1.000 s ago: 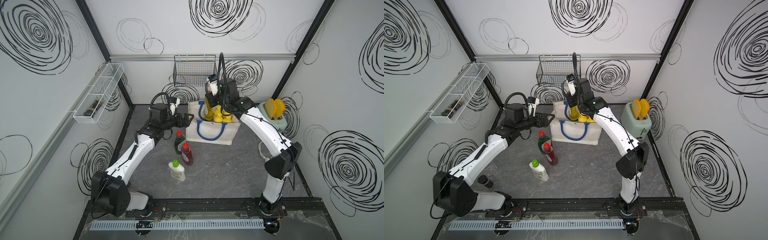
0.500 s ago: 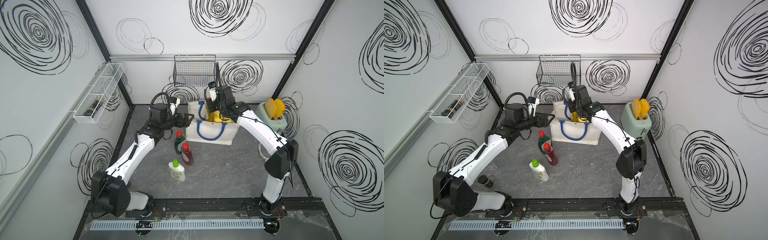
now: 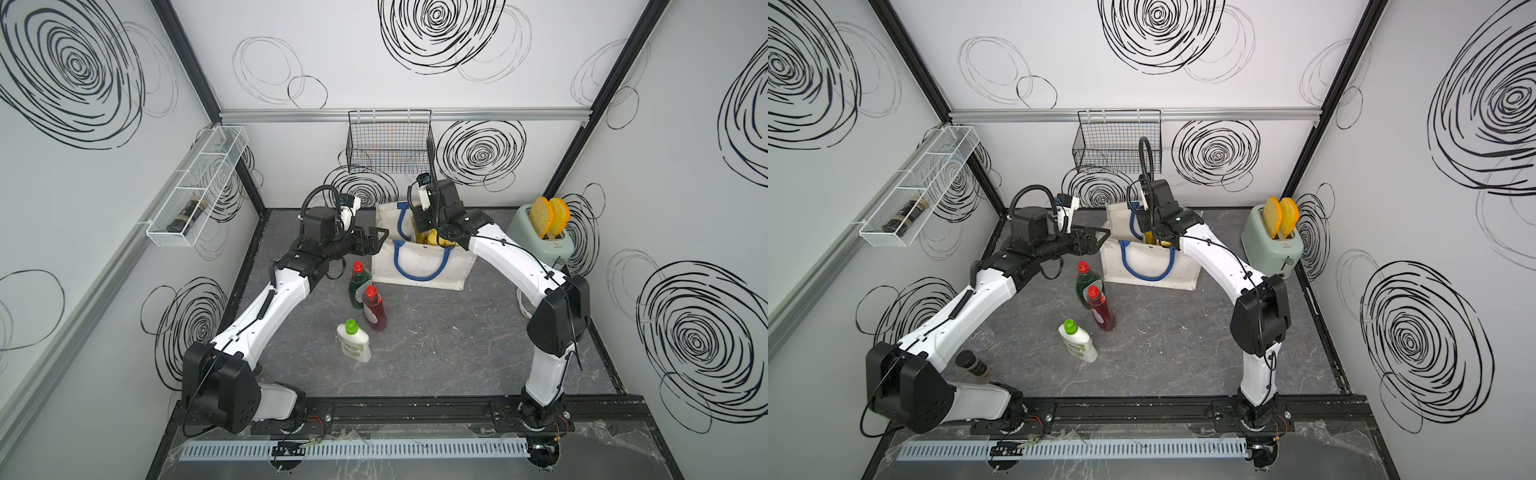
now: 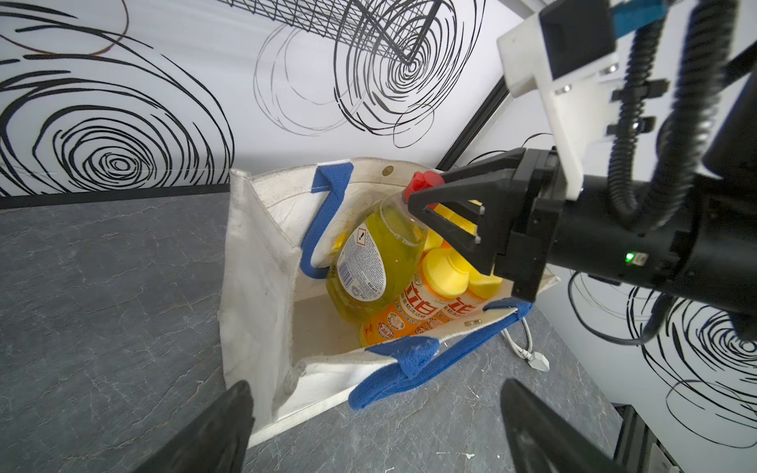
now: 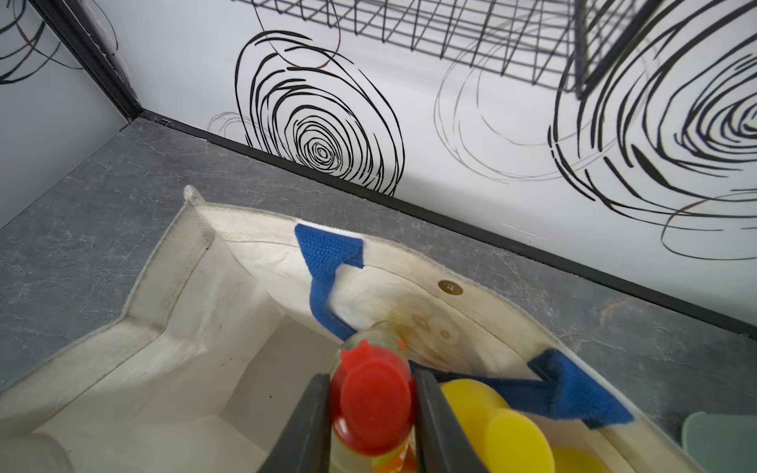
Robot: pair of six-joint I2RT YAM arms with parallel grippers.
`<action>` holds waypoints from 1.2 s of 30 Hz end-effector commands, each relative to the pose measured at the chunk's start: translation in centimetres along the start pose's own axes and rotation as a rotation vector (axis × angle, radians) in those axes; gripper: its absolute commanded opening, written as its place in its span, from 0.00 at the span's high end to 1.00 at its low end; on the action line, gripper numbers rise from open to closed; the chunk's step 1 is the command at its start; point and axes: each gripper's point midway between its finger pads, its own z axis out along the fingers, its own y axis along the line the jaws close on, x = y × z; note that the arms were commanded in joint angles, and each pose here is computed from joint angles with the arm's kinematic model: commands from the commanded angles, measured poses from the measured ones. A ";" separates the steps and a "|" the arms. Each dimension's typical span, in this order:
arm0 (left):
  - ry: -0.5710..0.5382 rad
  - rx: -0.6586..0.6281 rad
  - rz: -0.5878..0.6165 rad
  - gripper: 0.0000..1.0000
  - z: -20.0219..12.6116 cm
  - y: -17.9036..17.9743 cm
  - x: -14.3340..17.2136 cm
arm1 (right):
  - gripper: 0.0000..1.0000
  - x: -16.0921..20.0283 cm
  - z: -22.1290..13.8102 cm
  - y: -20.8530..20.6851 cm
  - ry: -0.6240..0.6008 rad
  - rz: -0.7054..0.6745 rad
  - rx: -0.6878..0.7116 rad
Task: Pack dish soap into the shopping bag
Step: Place the bottle of dish soap in the shopping bag.
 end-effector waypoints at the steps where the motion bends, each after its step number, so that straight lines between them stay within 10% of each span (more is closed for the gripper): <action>1: -0.037 0.022 0.037 0.04 -0.2 -1.0 -1.2 | 1.00 -4.1 -1.4 -1.5 -0.114 0.054 0.073; 36: -0.033 0.025 0.036 0.04 -0.1 -1.0 -1.1 | 1.00 -1.1 1.9 -3.5 0.153 0.061 0.118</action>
